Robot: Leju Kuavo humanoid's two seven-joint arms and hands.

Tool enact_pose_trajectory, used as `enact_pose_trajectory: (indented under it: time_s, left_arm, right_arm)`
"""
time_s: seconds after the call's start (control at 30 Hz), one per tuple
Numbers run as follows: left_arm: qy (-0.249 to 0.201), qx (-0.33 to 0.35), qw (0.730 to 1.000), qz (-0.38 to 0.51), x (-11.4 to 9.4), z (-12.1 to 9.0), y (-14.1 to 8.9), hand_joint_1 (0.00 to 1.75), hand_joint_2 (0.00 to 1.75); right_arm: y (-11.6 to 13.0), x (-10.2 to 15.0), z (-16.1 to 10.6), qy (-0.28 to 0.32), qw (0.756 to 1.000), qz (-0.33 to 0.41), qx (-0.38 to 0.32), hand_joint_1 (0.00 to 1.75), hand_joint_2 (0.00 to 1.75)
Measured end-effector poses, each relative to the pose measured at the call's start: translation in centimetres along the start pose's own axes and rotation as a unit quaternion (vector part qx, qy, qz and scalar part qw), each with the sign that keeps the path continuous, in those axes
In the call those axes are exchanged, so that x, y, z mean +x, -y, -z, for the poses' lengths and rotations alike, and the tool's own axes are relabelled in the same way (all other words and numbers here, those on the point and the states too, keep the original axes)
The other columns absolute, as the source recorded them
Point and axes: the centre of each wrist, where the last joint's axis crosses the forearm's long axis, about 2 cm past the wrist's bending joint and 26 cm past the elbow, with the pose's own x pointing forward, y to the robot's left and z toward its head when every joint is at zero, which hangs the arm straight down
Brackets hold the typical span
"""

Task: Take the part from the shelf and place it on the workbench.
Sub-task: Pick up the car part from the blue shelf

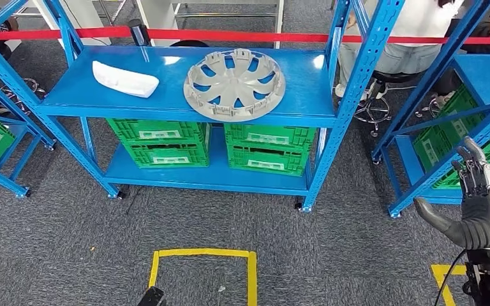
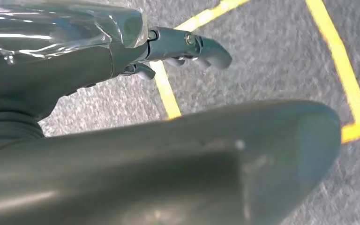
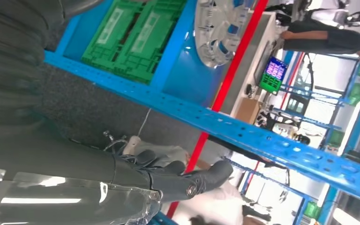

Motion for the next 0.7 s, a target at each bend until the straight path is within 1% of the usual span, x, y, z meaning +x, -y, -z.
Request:
enact_pose_trajectory:
  time_s: [0.17,0.37,0.7]
  left_arm:
    - [0.001,0.0,1.0,0.0,0.08,0.03,0.06,0.0,0.0]
    - [0.001,-0.006,1.0,-0.004,0.15,-0.01,0.75,0.0,0.0]
    - [0.001,-0.003,1.0,-0.002,0.15,0.02,0.46,0.0,0.0]
  right_arm:
    - [0.07,0.05,0.11,0.002,1.0,-0.001,0.0,0.0,1.75]
    - [0.11,-0.01,0.08,0.0,1.0,-0.002,0.001,0.0,1.75]
    - [0.06,-0.17,-0.32,-0.005,1.0,-0.001,-0.002,0.0,1.75]
